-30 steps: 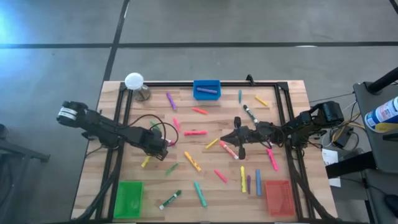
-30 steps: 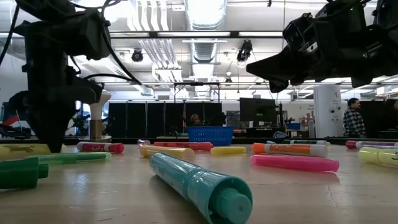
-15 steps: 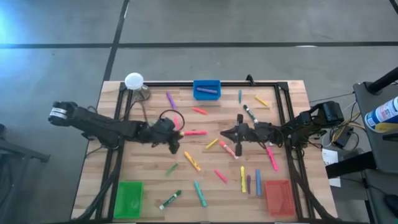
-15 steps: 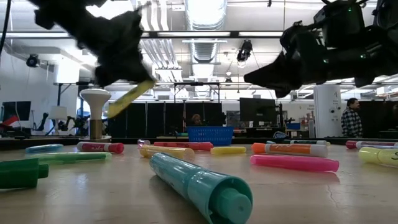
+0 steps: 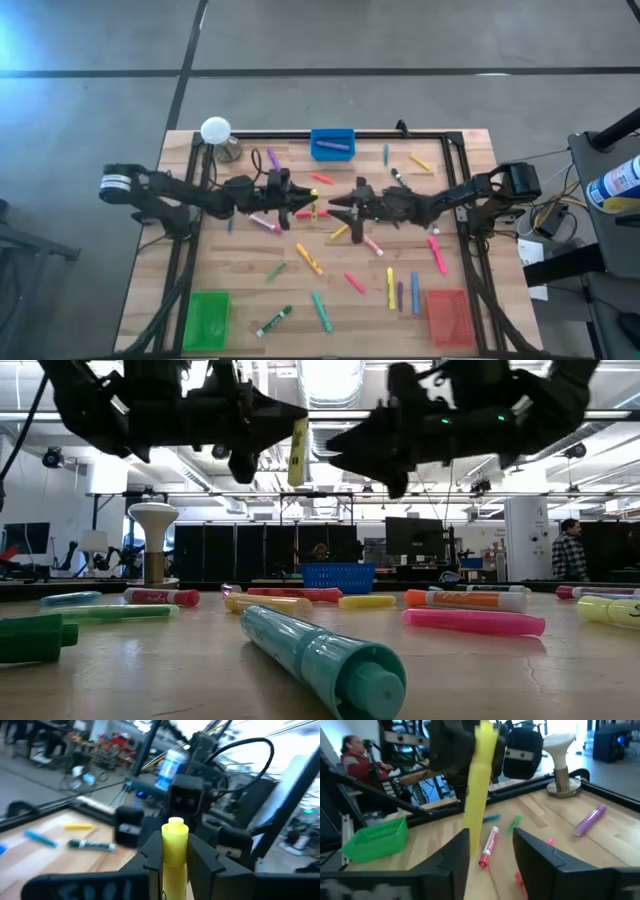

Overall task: Pick & Place Markers
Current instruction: Put the left yellow highlighter into the blue bin

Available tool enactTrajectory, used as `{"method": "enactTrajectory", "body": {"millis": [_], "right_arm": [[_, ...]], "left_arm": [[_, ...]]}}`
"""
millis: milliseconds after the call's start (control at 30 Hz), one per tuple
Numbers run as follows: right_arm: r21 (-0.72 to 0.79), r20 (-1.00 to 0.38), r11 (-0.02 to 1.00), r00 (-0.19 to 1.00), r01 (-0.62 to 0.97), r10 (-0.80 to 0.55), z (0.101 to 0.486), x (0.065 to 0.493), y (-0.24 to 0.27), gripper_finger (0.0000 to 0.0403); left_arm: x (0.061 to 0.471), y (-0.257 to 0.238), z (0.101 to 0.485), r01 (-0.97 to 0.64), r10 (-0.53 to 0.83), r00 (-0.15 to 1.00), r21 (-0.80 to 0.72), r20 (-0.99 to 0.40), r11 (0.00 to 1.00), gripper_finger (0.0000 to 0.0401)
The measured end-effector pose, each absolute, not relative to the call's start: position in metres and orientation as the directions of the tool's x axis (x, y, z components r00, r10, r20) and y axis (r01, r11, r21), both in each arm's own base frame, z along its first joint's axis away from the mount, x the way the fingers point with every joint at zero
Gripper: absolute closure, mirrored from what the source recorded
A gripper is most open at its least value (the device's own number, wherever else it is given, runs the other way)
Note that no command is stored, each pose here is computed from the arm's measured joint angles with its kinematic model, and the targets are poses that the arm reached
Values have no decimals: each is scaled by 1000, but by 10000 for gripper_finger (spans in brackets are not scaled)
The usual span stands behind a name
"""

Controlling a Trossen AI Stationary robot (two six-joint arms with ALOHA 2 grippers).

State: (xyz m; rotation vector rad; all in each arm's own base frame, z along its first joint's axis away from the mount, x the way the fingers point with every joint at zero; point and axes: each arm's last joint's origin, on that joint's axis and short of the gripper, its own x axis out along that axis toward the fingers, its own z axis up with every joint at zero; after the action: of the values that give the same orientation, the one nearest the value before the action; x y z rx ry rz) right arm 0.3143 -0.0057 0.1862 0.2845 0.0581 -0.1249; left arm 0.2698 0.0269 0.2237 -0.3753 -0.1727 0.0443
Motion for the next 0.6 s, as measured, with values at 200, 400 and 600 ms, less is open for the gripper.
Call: {"method": "enactTrajectory", "body": {"millis": [200,400,600], "right_arm": [[325,-34,934,989,148,-145,201,331,-22,211],[336,-7,939,997,80,-82,208,344,-28,221],[335,-32,938,996,88,-82,208,351,-29,260]], "left_arm": [[278,38,226,16,44,984,-329,174,944,349],[278,42,233,19,46,978,-306,204,952,350],[277,43,236,31,38,975,-301,219,953,350]]}}
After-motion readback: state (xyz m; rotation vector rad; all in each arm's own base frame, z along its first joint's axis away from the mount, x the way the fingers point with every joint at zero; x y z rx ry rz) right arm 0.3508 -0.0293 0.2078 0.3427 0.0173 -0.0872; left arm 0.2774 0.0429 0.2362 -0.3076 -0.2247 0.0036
